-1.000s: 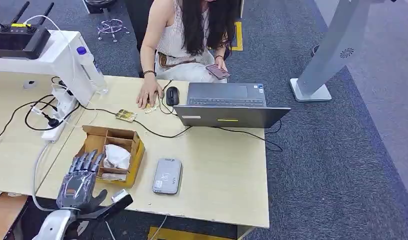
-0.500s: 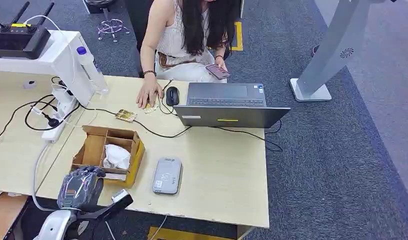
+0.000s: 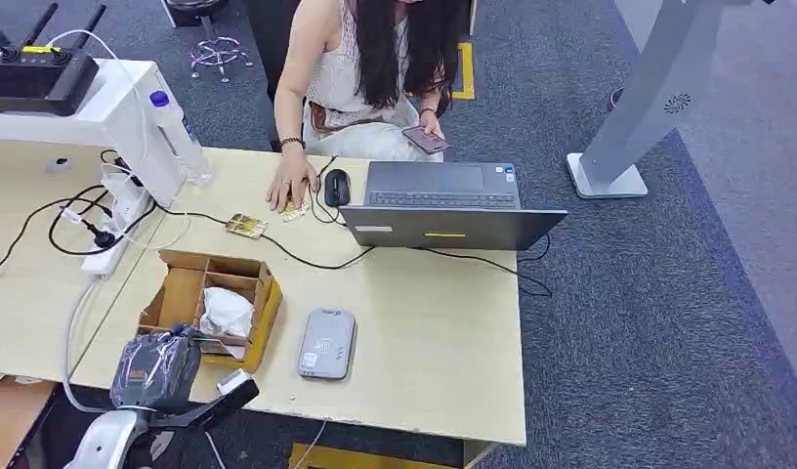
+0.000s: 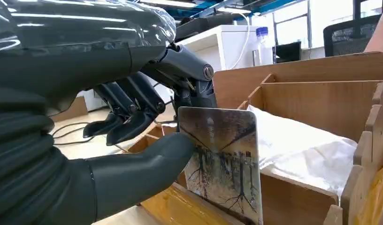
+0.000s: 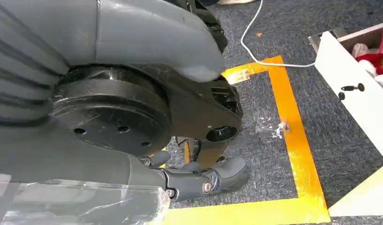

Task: Pass the card to the sensor for recognition and then transmit it.

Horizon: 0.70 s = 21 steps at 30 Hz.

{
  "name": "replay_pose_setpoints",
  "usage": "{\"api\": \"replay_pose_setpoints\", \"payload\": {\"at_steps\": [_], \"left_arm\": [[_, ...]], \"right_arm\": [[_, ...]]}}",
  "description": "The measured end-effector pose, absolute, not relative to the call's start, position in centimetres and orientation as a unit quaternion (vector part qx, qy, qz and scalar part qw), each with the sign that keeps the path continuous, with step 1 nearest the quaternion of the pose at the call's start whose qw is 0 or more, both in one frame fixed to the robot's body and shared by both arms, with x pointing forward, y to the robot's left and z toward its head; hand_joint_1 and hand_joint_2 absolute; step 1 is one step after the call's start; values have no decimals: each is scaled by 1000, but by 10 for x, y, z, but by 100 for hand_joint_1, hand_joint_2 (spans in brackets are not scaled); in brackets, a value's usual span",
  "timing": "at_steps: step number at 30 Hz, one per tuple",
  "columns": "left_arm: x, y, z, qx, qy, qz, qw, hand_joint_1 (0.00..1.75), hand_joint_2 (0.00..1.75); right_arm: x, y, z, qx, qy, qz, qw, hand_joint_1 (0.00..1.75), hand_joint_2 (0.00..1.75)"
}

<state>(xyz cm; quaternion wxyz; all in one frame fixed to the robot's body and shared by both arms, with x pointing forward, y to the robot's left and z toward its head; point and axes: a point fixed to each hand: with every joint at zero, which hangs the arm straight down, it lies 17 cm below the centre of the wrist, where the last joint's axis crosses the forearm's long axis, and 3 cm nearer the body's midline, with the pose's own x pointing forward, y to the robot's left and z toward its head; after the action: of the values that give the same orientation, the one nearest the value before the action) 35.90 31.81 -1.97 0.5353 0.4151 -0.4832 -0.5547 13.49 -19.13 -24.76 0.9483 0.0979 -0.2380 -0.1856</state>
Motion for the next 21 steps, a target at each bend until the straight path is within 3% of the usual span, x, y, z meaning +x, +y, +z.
{"api": "replay_pose_setpoints", "payload": {"at_steps": [21], "left_arm": [[370,307,20,448,-538,-510,499,175,175]], "right_arm": [[136,-194,-247,96,-242,-193,946,0,0]]}}
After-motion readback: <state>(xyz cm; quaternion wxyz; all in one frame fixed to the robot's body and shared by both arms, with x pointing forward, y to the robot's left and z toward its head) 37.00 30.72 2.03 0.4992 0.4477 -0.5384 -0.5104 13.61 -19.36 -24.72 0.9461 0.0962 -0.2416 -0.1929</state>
